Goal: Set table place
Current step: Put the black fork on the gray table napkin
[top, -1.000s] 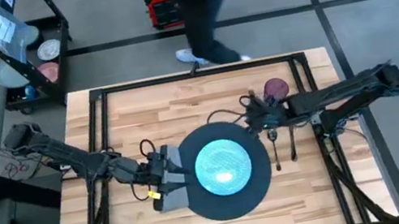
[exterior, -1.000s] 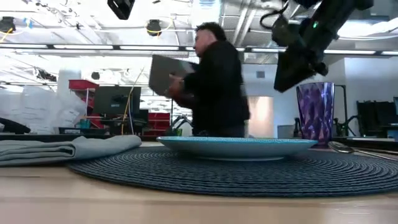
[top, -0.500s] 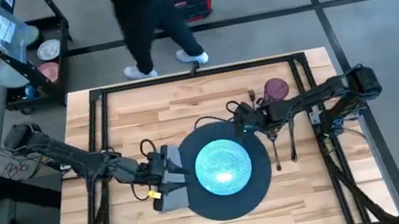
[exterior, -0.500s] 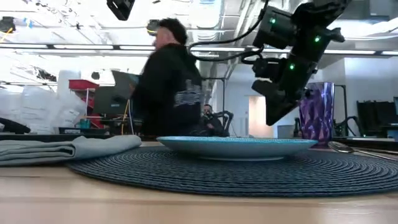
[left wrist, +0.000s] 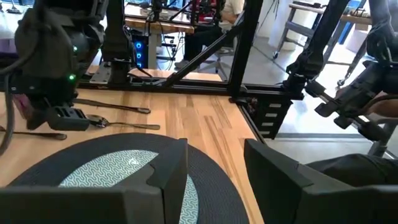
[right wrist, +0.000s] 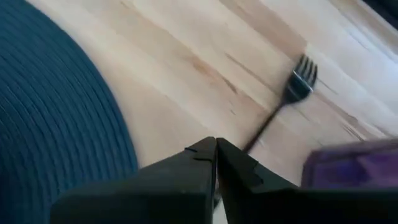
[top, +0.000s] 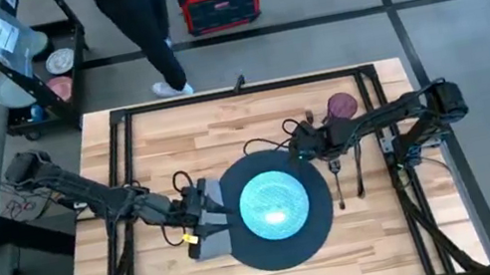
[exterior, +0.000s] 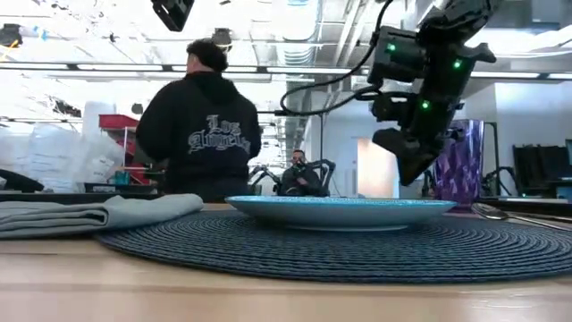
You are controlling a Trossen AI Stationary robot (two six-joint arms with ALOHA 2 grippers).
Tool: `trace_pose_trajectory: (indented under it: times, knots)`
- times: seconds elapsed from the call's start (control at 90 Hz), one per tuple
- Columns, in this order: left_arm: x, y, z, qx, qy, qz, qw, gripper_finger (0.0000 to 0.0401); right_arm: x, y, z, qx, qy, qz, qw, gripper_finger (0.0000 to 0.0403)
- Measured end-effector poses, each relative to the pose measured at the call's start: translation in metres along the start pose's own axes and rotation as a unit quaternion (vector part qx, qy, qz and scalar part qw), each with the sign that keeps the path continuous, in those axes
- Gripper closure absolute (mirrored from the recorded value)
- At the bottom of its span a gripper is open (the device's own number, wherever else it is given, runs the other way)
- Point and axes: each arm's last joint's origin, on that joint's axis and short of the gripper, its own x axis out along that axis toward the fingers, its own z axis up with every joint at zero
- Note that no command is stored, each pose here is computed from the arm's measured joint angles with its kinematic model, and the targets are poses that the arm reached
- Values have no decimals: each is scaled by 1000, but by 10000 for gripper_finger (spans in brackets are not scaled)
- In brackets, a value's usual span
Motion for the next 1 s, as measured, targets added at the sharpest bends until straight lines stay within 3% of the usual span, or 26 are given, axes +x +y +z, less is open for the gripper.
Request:
trace_pose_trajectory:
  times: [0.467, 0.8, 1.0]
  knots:
    - [0, 0, 0, -5, 1, 0, 1000, 260, 0, -9, -8, 2, 32, -46, 998, 403]
    - [0, 0, 0, -11, 0, 0, 1000, 260, 0, 3, 1, 18, -1, 17, 1000, 385]
    - [0, 0, 0, -18, 1, 0, 1000, 260, 3, -12, -4, 25, 35, -44, 998, 368]
